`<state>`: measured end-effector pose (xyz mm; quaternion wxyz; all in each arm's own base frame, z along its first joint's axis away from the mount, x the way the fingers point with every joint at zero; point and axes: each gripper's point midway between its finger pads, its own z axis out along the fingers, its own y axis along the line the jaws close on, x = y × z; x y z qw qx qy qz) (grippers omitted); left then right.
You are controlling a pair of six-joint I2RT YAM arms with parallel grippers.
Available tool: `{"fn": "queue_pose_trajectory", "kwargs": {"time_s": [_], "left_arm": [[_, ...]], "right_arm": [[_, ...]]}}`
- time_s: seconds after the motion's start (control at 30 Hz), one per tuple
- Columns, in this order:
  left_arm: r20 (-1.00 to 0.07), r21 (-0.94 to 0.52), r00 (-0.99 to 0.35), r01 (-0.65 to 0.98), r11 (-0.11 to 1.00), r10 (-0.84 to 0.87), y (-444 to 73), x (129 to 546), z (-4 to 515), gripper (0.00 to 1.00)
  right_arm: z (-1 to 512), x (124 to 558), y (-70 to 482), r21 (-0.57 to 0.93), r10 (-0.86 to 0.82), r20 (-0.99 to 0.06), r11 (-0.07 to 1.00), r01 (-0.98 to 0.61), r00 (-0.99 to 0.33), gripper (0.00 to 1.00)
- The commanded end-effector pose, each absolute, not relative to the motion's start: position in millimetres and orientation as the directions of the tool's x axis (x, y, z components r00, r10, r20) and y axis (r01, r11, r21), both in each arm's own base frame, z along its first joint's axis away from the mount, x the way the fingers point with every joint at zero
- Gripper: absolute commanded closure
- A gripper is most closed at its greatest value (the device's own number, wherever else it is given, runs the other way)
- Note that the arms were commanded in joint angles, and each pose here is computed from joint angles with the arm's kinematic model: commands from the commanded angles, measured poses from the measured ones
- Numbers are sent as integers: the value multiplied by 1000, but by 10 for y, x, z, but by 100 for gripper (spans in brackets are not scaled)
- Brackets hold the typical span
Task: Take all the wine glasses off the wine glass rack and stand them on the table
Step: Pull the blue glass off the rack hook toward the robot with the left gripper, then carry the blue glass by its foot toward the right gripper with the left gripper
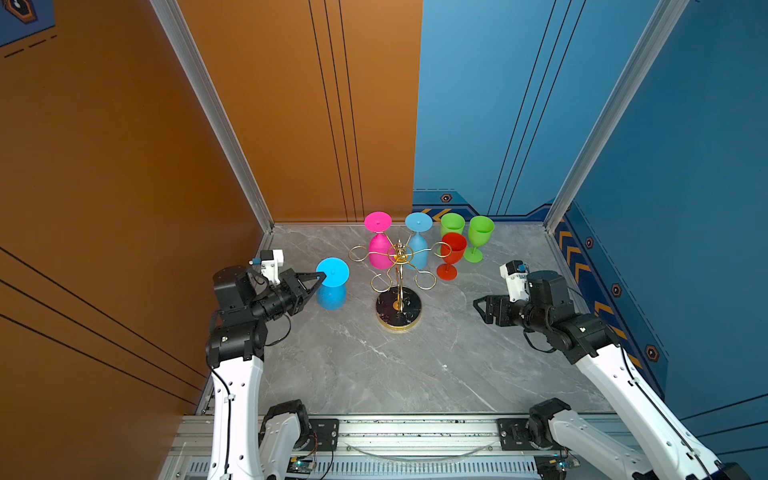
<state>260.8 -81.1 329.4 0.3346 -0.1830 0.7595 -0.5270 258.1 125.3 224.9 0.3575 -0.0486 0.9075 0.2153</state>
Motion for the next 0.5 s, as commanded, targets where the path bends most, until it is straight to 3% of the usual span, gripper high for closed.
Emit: {"fn": "queue_pose_trajectory", "kwargs": {"time_s": [0.0, 0.47], "left_arm": [[-314, -925, -771, 118, 360, -555, -991, 2439, 3246, 100], [-298, -895, -903, 152, 419, -309, -1425, 1908, 2857, 100]], "right_arm": [[2381, 2616, 1322, 379, 76, -679, 888, -259, -730, 15], [2338, 2652, 1375, 375, 66, -662, 892, -253, -746, 16]]}}
